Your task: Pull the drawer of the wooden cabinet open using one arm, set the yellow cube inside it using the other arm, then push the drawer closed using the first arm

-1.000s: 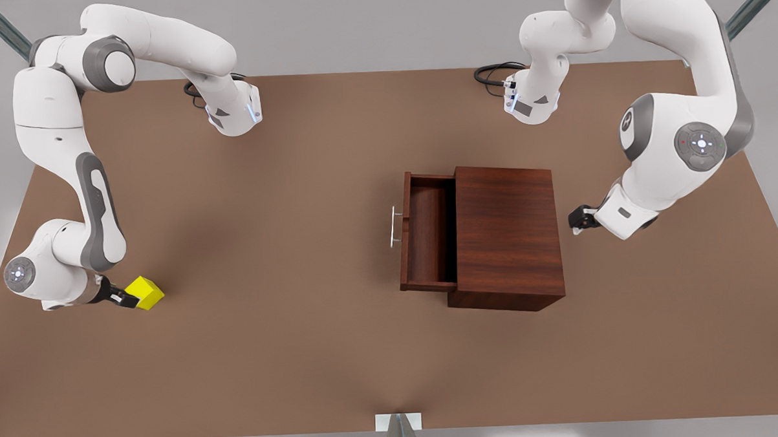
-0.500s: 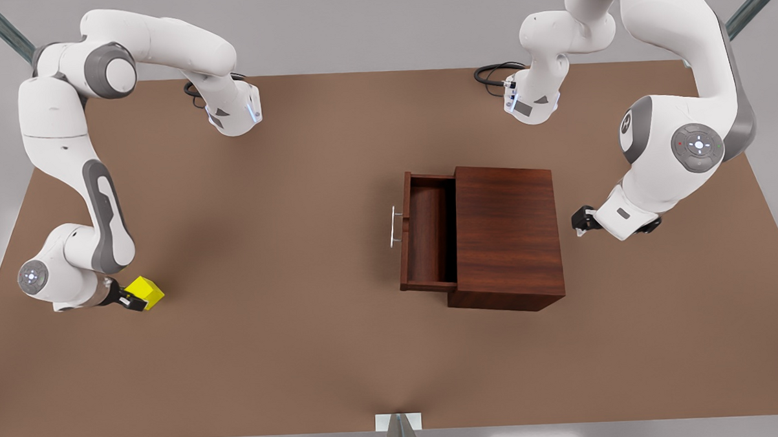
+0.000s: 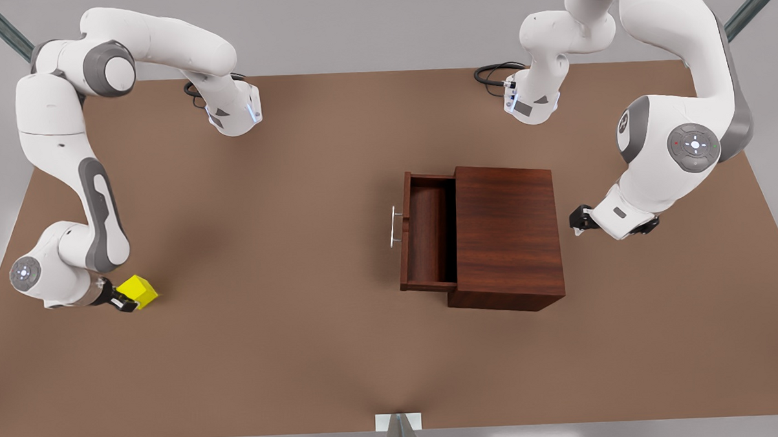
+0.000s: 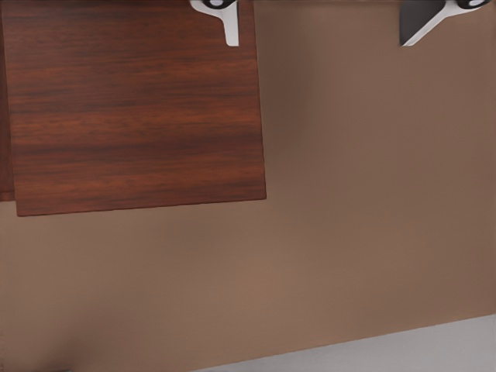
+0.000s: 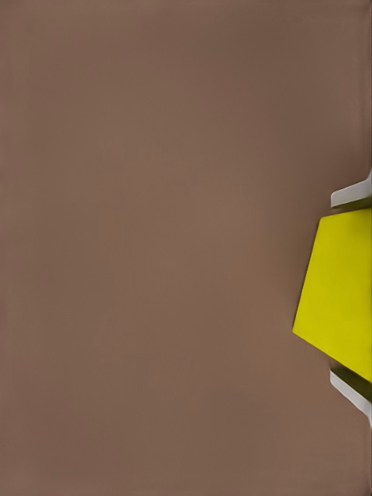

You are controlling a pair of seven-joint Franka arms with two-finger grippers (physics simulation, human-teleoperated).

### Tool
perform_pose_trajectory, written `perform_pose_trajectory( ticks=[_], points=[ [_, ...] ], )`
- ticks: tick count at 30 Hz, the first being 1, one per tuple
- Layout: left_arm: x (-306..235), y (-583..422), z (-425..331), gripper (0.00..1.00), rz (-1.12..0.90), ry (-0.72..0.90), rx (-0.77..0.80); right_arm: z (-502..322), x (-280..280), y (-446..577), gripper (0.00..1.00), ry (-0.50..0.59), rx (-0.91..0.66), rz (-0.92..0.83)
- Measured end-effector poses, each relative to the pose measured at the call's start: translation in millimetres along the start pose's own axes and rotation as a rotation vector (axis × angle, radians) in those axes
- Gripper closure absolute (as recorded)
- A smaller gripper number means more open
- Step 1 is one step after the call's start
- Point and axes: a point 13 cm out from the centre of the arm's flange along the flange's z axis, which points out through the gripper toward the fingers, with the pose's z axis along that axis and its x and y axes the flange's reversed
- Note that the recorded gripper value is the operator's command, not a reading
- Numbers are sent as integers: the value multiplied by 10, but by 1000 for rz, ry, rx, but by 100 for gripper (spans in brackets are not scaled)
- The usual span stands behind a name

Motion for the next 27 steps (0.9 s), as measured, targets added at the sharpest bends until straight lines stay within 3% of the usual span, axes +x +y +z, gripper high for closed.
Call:
perform_pose_trajectory(
  ticks=[6,27],
  points=[
    [-1,2,-2,0,5,0,-1,-414,19,149,35,-19,-2,8],
    [3,2,5,0,12,1,-1,-1253,823,1276,35,97,-29,61]
  ],
)
